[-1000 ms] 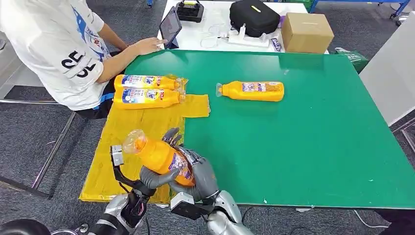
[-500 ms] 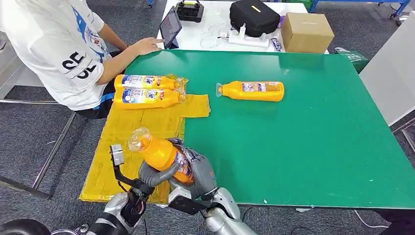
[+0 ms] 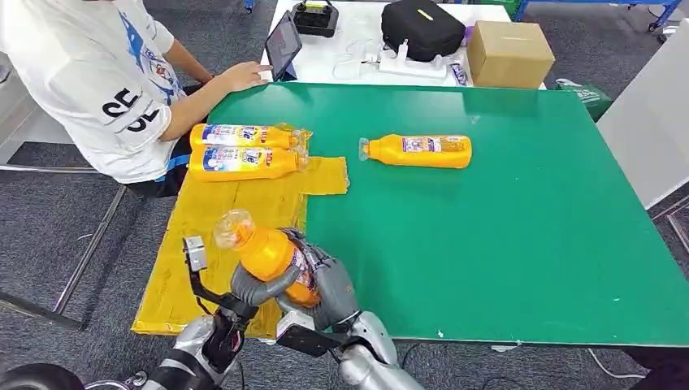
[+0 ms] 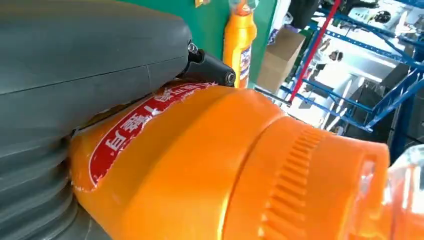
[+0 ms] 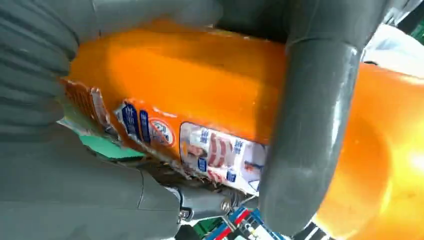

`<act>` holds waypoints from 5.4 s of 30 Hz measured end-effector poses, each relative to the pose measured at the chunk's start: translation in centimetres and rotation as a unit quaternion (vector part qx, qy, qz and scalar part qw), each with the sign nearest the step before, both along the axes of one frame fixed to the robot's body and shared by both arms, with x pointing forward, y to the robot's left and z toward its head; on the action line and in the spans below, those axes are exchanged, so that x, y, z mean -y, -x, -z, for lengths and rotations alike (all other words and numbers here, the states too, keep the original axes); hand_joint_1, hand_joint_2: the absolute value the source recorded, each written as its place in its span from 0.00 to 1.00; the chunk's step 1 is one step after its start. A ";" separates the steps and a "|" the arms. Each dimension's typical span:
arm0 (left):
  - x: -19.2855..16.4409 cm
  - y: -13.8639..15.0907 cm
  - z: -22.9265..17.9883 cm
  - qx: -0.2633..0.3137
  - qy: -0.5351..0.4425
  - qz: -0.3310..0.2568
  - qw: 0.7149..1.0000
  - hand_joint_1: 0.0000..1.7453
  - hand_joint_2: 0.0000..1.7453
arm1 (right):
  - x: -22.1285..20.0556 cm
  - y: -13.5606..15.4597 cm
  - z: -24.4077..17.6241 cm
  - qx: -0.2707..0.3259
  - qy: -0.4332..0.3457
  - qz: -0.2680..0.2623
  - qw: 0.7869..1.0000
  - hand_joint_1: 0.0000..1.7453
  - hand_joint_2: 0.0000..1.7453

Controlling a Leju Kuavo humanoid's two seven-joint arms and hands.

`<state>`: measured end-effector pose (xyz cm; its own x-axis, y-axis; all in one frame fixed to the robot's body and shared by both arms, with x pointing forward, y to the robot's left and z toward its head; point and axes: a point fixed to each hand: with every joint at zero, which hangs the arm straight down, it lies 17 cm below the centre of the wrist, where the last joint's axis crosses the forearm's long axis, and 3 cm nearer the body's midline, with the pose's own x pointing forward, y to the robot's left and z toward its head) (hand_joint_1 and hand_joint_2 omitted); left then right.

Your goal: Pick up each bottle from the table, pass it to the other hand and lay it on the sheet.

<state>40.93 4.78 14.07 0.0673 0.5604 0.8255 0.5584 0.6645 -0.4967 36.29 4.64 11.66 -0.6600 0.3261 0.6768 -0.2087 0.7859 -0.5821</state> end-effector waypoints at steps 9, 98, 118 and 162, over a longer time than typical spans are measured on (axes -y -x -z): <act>-0.3 -1.4 -3.6 0.056 -0.033 -0.078 0.995 1.00 1.00 | 1.1 -1.0 -3.3 0.006 -0.044 0.019 0.999 0.00 0.00; -8.3 -11.8 9.2 0.103 -0.541 -0.038 0.834 0.00 0.00 | 17.6 -1.8 -18.8 0.166 -0.268 0.211 0.925 0.00 1.00; -24.7 -5.6 -10.1 0.215 -0.320 -0.613 0.690 0.00 1.00 | 13.4 -6.6 -5.1 -0.054 -0.015 0.131 0.990 0.00 1.00; -13.9 -2.5 -5.3 0.156 -0.224 -0.456 0.847 0.00 1.00 | 33.1 -9.2 11.7 -0.280 0.342 0.175 0.880 0.00 1.00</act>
